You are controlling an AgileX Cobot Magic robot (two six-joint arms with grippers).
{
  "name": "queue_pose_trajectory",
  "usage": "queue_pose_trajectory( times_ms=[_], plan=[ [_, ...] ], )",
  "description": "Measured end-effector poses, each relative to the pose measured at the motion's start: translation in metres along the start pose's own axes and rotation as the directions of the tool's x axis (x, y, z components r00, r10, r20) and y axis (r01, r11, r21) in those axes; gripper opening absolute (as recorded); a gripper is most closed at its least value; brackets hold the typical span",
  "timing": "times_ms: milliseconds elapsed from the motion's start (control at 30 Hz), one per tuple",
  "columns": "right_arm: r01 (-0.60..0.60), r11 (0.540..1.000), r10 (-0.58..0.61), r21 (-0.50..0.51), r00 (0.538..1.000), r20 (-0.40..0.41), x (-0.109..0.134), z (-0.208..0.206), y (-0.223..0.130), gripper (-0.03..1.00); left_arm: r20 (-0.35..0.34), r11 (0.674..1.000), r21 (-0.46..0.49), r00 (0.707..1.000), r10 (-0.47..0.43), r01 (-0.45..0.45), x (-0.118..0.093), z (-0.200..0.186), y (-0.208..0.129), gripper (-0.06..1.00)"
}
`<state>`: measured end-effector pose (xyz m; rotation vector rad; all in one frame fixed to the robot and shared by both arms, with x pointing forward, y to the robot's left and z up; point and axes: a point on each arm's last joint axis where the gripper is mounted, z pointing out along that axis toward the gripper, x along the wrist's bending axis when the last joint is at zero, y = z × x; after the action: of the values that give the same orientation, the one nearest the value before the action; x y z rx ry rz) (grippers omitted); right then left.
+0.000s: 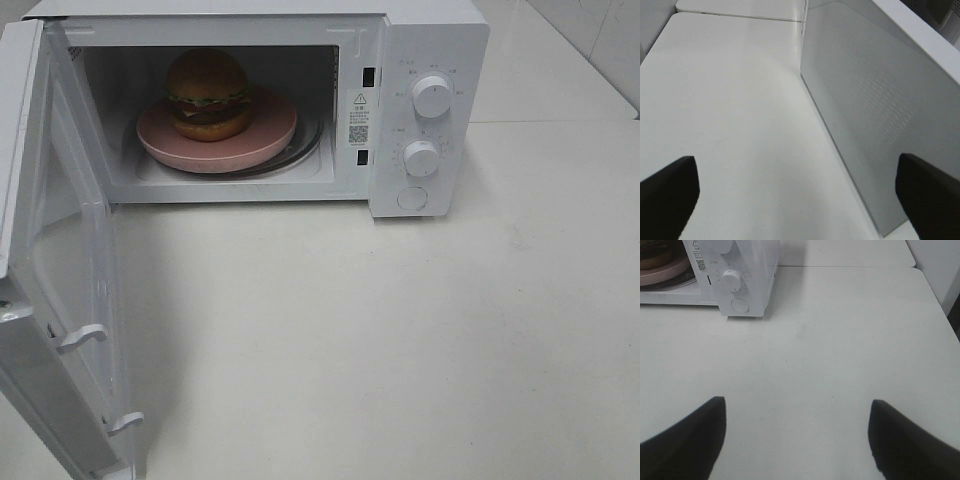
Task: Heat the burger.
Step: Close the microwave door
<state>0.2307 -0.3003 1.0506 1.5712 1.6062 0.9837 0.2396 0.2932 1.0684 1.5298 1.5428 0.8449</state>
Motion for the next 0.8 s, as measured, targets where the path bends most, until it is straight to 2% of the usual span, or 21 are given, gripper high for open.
queue_pose_trajectory(
  times_ms=[167, 233, 267, 300, 333, 367, 400, 433, 467, 500, 533, 567, 800],
  plan=[
    [0.0, 1.0, 0.0, -0.001, 1.0, 0.0, 0.0, 0.0, 0.0, 0.76, -0.005, 1.0, 0.028, 1.0, -0.006, 0.006, 0.001, 0.011, 0.013, 0.95],
    [0.0, 1.0, 0.0, -0.001, 1.0, 0.0, 0.0, 0.0, 0.0, 0.76, -0.01, 0.999, 0.051, 1.0, -0.009, 0.009, 0.002, 0.019, 0.019, 0.81],
    [0.0, 1.0, 0.0, -0.001, 1.0, 0.0, 0.0, 0.0, 0.0, 0.76, -0.01, 0.999, 0.051, 1.0, -0.009, 0.009, 0.002, 0.019, 0.019, 0.81],
    [0.0, 1.0, 0.0, -0.001, 1.0, 0.0, 0.0, 0.0, 0.0, 0.76, -0.012, 0.999, 0.052, 1.0, -0.013, 0.013, 0.002, 0.024, 0.022, 0.63],
    [0.0, 1.0, 0.0, -0.001, 1.0, 0.0, 0.0, 0.0, 0.0, 0.76, -0.012, 0.999, 0.052, 1.0, -0.013, 0.013, 0.002, 0.024, 0.022, 0.63],
    [0.0, 1.0, 0.0, -0.001, 1.0, 0.0, 0.0, 0.0, 0.0, 0.76, -0.015, 0.999, 0.051, 1.0, -0.014, 0.015, 0.003, 0.027, 0.025, 0.4],
    [0.0, 1.0, 0.0, -0.001, 1.0, 0.0, 0.0, 0.0, 0.0, 0.76, -0.016, 0.999, 0.049, 1.0, -0.014, 0.015, 0.003, 0.028, 0.026, 0.31],
    [0.0, 1.0, 0.0, -0.001, 1.0, 0.0, 0.0, 0.0, 0.0, 0.76, -0.016, 0.999, 0.049, 1.0, -0.014, 0.015, 0.003, 0.028, 0.026, 0.31],
    [0.0, 1.0, 0.0, -0.001, 1.0, 0.0, 0.0, 0.0, 0.0, 0.76, -0.019, 0.999, 0.049, 1.0, -0.015, 0.015, 0.003, 0.033, 0.03, 0.1],
    [0.0, 1.0, 0.0, -0.001, 1.0, 0.0, 0.0, 0.0, 0.0, 0.76, -0.021, 0.999, 0.05, 1.0, -0.015, 0.016, 0.004, 0.035, 0.031, 0.06],
    [0.0, 1.0, 0.0, -0.001, 1.0, 0.0, 0.0, 0.0, 0.0, 0.76, -0.021, 0.999, 0.05, 1.0, -0.015, 0.016, 0.004, 0.035, 0.031, 0.06],
    [0.0, 1.0, 0.0, -0.001, 1.0, 0.0, 0.0, 0.0, 0.0, 0.76, -0.025, 0.998, 0.054, 1.0, -0.015, 0.016, 0.004, 0.041, 0.035, 0.0],
    [0.0, 1.0, 0.0, -0.001, 1.0, 0.0, 0.0, 0.0, 0.0, 0.76, -0.035, 0.999, 0.036, 0.999, -0.006, 0.008, 0.007, 0.067, 0.052, 0.0]
  ],
)
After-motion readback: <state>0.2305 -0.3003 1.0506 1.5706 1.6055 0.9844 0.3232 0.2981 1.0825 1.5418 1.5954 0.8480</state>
